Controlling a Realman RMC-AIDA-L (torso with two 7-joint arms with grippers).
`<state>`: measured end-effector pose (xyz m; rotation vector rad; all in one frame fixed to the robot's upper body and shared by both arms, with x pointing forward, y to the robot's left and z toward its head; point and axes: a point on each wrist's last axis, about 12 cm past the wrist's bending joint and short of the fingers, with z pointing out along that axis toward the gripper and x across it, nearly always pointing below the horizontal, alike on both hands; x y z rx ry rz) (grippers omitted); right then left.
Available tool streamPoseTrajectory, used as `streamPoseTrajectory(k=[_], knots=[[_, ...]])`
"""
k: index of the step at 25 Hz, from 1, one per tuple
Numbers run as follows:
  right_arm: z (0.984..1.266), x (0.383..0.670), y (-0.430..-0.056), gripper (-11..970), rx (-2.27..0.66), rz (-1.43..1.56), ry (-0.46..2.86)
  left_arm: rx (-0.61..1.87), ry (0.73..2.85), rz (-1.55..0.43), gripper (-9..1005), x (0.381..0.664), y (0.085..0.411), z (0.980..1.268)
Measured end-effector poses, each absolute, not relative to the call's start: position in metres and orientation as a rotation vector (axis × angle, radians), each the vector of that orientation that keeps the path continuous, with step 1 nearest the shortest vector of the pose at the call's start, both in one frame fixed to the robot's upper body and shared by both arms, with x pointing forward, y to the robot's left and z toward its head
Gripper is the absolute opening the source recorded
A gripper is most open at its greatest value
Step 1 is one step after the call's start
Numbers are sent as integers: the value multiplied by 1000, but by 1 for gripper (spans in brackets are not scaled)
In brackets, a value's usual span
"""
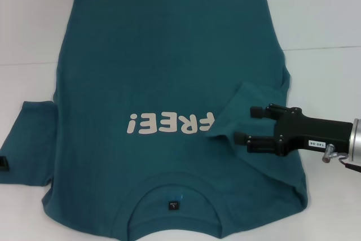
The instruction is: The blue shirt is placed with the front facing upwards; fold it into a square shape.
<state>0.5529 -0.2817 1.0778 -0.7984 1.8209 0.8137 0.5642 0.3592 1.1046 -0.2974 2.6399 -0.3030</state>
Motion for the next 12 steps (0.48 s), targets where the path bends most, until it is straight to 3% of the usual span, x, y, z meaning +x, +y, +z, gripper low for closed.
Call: streamPoseTrajectory(k=[12], knots=[[1077,552,-282,948,-794,818,1821,-302,2645,-308,750,565,358,1100]])
